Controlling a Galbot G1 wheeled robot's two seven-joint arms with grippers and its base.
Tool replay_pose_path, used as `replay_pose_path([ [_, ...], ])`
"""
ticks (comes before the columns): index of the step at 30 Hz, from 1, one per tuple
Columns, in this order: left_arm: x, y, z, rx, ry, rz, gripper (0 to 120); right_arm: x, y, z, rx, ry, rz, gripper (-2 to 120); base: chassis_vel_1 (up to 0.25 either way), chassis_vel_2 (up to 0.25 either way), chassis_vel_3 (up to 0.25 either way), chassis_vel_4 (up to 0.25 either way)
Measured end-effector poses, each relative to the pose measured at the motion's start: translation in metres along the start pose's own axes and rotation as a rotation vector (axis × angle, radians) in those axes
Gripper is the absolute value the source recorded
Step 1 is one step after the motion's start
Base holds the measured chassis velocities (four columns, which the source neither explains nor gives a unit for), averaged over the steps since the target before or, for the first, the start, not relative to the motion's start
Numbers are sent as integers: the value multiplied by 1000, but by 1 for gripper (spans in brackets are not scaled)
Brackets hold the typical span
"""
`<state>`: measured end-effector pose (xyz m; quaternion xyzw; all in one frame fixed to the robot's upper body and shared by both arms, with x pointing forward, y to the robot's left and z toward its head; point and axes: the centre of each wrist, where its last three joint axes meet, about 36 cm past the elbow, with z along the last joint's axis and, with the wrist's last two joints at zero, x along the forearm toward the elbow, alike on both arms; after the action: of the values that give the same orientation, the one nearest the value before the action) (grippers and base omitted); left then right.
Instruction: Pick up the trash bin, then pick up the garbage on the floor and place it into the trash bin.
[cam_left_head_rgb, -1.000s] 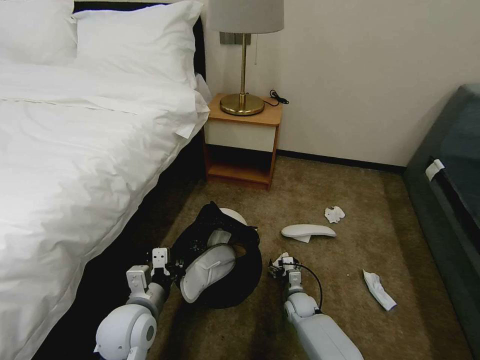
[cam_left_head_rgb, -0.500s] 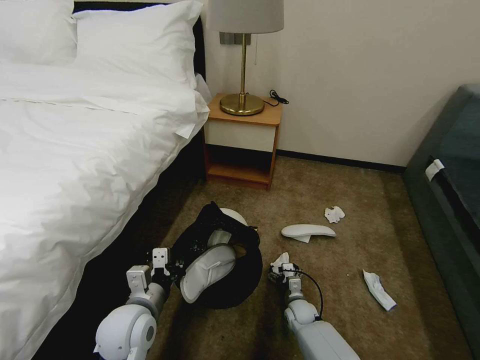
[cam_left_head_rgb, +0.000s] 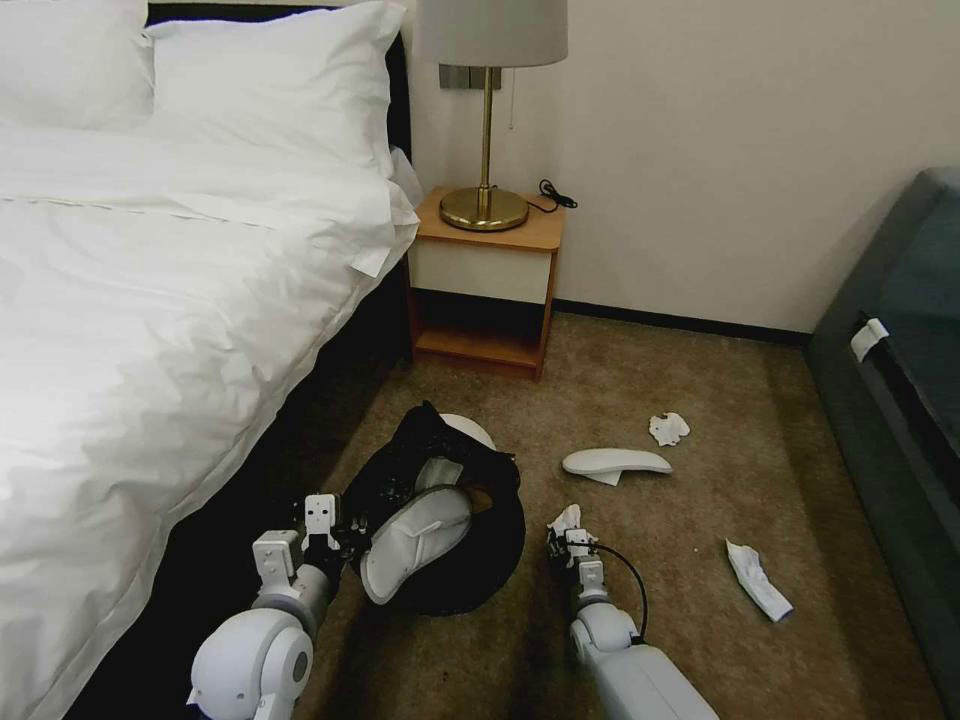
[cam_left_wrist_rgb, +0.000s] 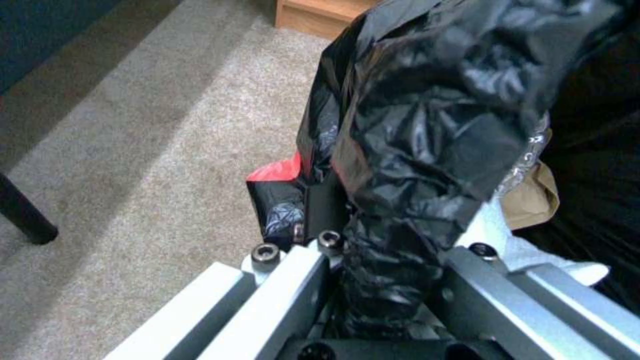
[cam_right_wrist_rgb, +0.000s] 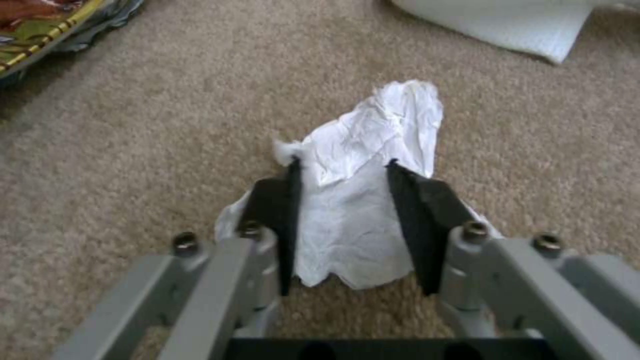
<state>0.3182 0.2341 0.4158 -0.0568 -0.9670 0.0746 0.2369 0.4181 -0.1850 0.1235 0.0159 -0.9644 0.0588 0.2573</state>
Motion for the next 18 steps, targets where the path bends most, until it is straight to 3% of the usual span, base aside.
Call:
replay_pose_path([
  [9, 0, 0, 0, -3, -3, 1, 0, 1, -4, 0, 7, -13, 1, 0, 0, 0, 0, 0],
  [18, 0, 0, 0, -3, -4, 2, 0, 1, -4, 0, 12, -19, -2, 0, 0, 0, 0, 0],
])
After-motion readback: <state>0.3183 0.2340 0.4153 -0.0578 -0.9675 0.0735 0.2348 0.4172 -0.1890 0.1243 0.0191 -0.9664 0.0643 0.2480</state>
